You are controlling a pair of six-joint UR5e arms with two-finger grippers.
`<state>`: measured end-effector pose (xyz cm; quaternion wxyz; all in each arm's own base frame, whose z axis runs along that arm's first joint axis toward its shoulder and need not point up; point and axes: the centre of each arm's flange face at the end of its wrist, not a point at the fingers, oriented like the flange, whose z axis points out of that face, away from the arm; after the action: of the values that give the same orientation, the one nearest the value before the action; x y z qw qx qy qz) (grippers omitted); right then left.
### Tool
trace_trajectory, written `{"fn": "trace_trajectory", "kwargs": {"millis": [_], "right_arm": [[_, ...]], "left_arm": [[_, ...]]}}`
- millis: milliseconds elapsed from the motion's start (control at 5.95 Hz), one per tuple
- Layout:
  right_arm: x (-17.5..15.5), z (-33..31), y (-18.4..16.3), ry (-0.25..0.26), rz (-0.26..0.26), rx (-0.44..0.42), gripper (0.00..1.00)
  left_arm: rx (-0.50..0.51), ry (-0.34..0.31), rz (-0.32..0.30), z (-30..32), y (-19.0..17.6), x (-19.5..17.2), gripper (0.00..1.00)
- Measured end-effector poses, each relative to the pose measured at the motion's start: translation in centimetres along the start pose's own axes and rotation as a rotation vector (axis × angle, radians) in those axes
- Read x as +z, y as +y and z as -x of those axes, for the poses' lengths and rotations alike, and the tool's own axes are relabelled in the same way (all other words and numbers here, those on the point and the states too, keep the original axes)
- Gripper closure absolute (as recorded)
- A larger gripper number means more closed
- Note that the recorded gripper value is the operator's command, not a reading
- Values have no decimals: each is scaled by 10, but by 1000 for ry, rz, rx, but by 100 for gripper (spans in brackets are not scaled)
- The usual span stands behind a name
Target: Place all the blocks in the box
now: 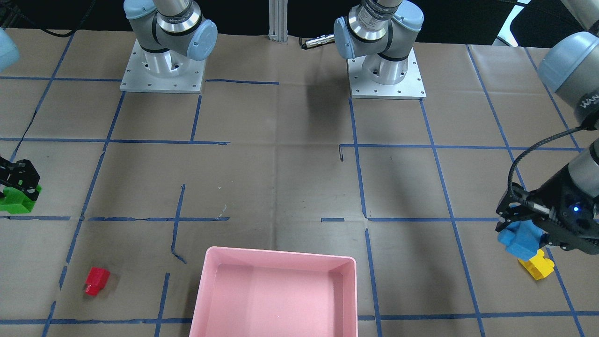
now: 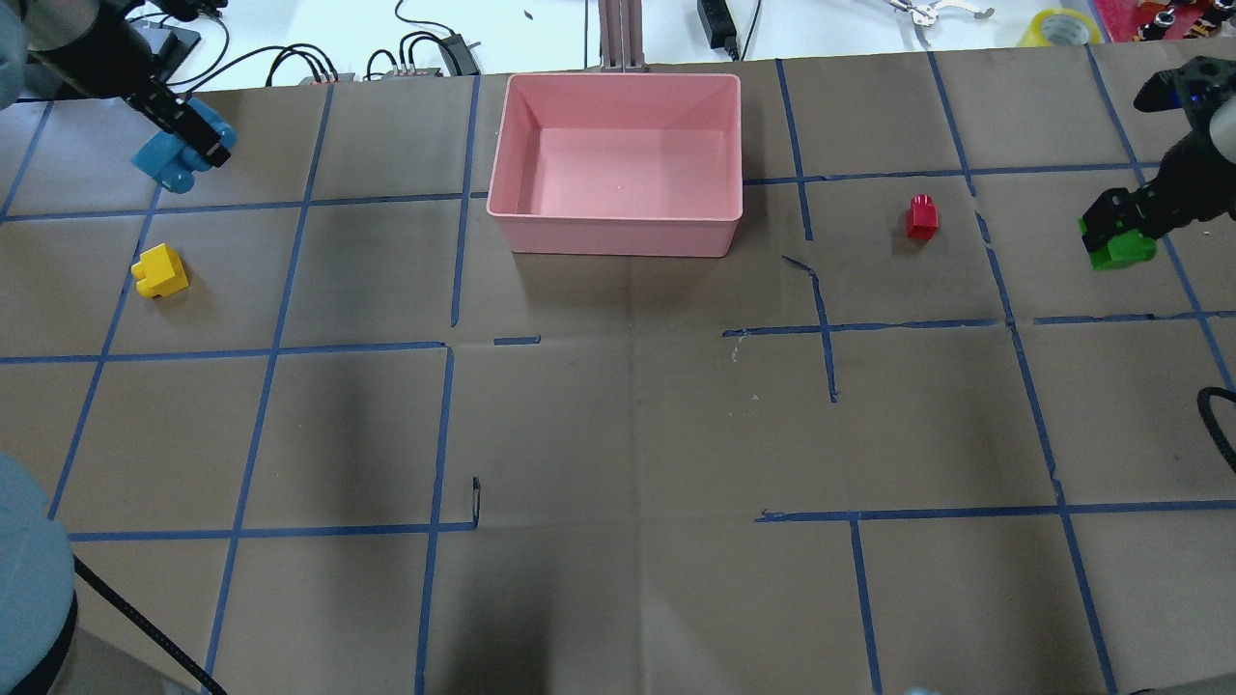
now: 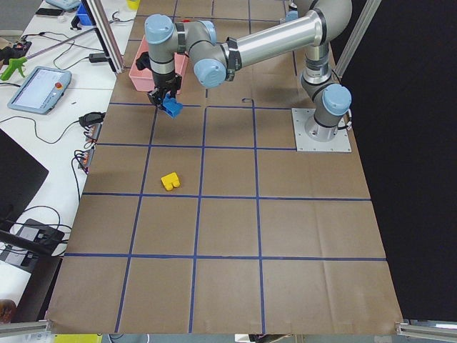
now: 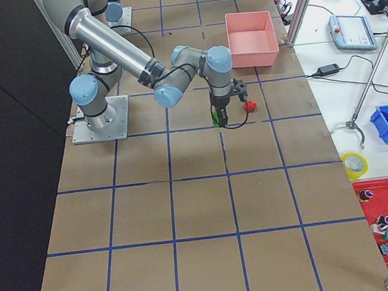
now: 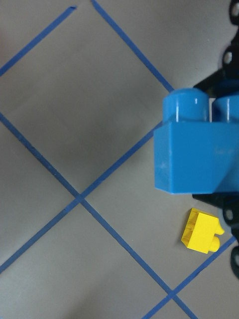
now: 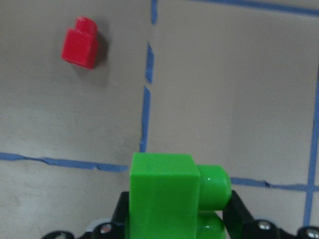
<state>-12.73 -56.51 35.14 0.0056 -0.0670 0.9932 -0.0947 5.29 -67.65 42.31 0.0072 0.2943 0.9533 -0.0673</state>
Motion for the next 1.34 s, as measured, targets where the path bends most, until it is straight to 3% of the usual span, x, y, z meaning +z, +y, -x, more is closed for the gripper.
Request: {"fn": "trace_trajectory", "kwargs": {"millis": [168,336,504,672,1008,1345], "right_arm": [[-11,34,-27,-100,-91,3,91],[-11,68,-49,-243,-167,17,91],[-12,98,-75,-346,-219,-1,91],[-14,127,-109,-392,-251,-27,91],[13,205,-177,-439,-261,-52,91],[51,267,-203,-461,-258,-74,91]], "left_arm": [[-96,-4,-16,-19,-37,2,81],[-190,-2,-31,-48,-75,4,81],[-259,3,-43,-84,-110,7,81],[-316,12,-53,-121,-145,14,80],[-383,23,-66,-186,-206,45,80],[-399,28,-64,-206,-236,106,78]]}}
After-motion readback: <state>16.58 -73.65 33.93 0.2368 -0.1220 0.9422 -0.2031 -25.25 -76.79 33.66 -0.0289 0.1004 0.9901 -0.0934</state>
